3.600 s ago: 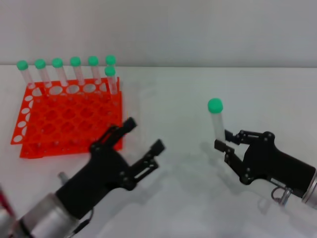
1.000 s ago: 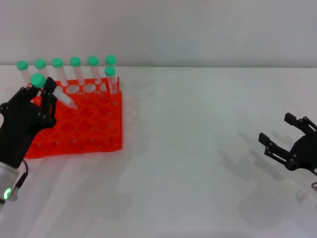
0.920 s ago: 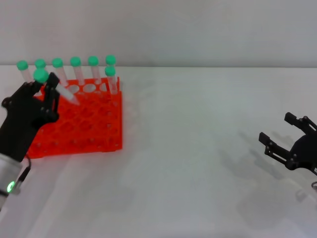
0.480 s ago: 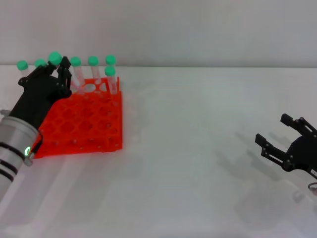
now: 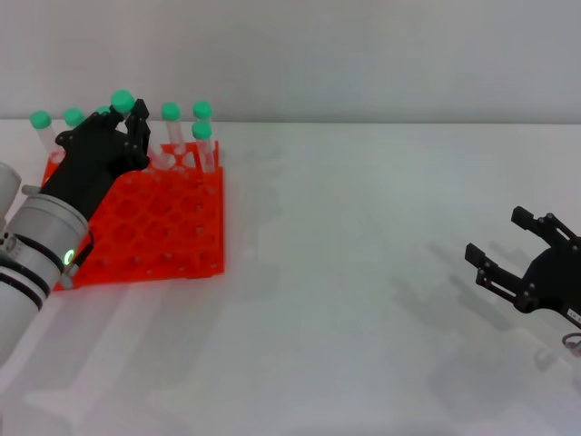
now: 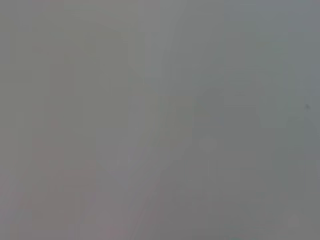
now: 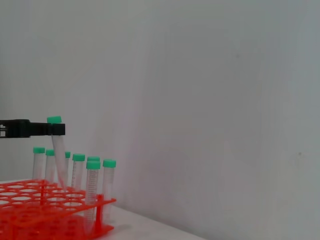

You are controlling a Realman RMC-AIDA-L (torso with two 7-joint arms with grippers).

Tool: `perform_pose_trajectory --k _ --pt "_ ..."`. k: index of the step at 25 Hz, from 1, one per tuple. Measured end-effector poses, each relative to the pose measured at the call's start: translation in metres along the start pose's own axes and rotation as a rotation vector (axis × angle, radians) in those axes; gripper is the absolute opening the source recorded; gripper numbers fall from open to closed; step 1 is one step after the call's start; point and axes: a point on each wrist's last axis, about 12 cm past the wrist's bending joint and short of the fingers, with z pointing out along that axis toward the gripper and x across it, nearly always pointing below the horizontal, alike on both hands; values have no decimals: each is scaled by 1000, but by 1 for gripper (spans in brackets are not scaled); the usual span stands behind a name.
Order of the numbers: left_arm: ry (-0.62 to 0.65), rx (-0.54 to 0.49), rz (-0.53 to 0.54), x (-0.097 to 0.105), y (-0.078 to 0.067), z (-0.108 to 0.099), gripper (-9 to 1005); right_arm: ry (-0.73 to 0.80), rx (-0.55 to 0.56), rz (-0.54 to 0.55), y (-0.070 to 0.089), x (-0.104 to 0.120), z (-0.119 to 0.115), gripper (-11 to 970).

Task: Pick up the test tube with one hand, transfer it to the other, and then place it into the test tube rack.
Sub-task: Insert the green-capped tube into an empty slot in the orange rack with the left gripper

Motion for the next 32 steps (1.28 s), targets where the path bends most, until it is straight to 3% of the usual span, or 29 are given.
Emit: perform_pose_trajectory --k 12,32 --pt "54 5 66 0 -2 14 230 -6 -5 -4 -1 -2 3 826" --pt "124 1 78 3 -6 25 242 -9 -2 -10 -3 -4 7 825"
